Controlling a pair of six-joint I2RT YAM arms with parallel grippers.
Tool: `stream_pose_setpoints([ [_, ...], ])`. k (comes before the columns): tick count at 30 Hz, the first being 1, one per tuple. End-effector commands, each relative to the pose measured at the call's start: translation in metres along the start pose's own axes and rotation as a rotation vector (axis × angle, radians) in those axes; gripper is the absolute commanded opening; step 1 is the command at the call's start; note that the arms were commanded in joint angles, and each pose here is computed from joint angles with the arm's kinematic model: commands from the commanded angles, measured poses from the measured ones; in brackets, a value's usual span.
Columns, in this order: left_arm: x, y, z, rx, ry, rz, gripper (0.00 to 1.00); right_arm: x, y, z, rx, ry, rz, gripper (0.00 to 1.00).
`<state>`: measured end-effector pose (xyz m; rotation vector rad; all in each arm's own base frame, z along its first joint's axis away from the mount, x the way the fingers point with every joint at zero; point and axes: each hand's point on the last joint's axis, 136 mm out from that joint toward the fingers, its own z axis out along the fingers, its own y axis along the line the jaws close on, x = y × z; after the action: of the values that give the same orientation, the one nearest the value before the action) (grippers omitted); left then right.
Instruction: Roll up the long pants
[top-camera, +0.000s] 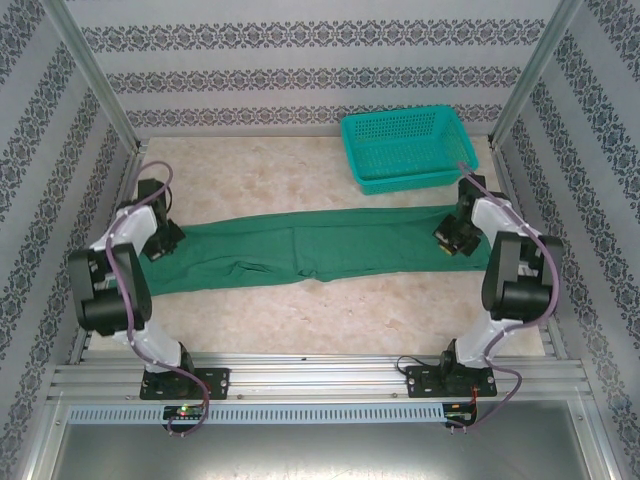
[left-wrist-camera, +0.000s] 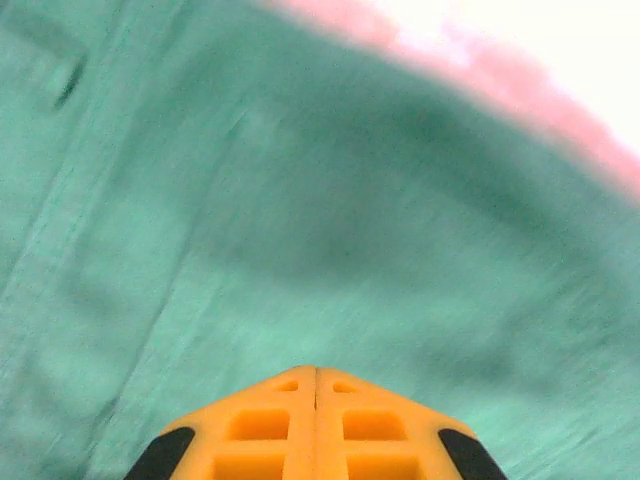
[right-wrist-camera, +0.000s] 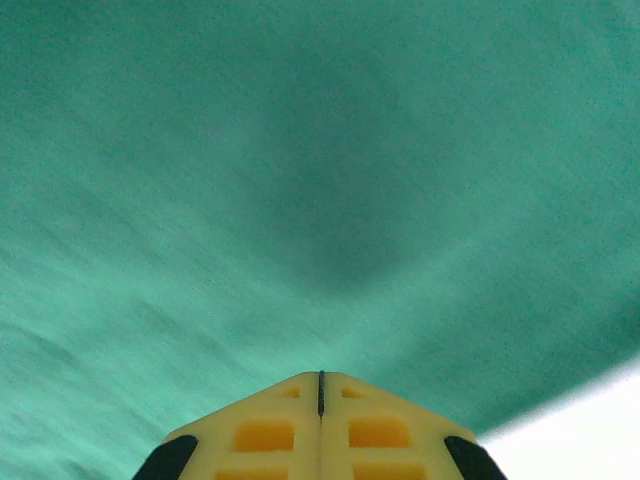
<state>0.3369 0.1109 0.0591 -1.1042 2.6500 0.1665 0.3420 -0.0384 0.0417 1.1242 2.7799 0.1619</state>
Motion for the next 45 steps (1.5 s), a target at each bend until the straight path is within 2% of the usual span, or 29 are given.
stream_pose_setpoints([
  [1, 0.002, -0.016, 0.02, 0.041, 0.067, 0.022, 0.0, -0.011, 0.014, 0.013, -0.004, 0.002, 0.008, 0.0],
  [5, 0.006, -0.021, 0.027, 0.053, 0.084, 0.038, 0.0, -0.022, 0.019, 0.032, 0.024, 0.019, 0.004, 0.0],
  [10, 0.01, -0.016, 0.015, 0.053, 0.057, 0.051, 0.0, -0.033, 0.027, 0.051, 0.029, 0.033, 0.005, 0.0],
  [14, 0.018, -0.018, 0.013, 0.052, 0.057, 0.086, 0.0, -0.044, 0.042, 0.05, -0.002, 0.03, 0.011, 0.0],
  [17, 0.029, -0.02, 0.022, 0.041, 0.099, 0.107, 0.0, -0.039, 0.042, 0.048, 0.002, 0.044, -0.005, 0.0],
  [20, 0.04, -0.008, 0.034, -0.027, 0.125, 0.1, 0.0, -0.023, 0.029, 0.048, 0.002, 0.07, 0.008, 0.0],
  [22, 0.045, -0.001, 0.041, -0.064, 0.147, 0.091, 0.0, -0.017, 0.017, 0.037, 0.027, 0.041, 0.014, 0.0],
  [26, 0.044, 0.0, 0.05, -0.054, 0.175, 0.064, 0.0, -0.004, 0.0, 0.024, 0.02, 0.044, 0.03, 0.0],
  [31, 0.043, 0.013, 0.054, -0.106, 0.173, 0.074, 0.0, 0.007, -0.026, 0.019, 0.053, 0.064, 0.049, 0.0],
  [35, 0.045, 0.03, 0.05, -0.163, 0.152, 0.069, 0.0, 0.008, -0.057, 0.015, 0.114, 0.039, 0.064, 0.0],
  [41, 0.042, 0.044, 0.035, -0.173, 0.12, 0.011, 0.01, 0.007, -0.079, 0.012, 0.116, 0.04, 0.116, 0.0],
  [43, 0.038, 0.049, 0.024, -0.184, 0.079, 0.002, 0.02, 0.006, -0.081, 0.007, 0.118, 0.018, 0.12, 0.0],
  [45, 0.024, 0.042, 0.007, -0.131, 0.011, -0.016, 0.06, 0.002, -0.076, -0.004, 0.095, -0.022, 0.118, 0.0],
])
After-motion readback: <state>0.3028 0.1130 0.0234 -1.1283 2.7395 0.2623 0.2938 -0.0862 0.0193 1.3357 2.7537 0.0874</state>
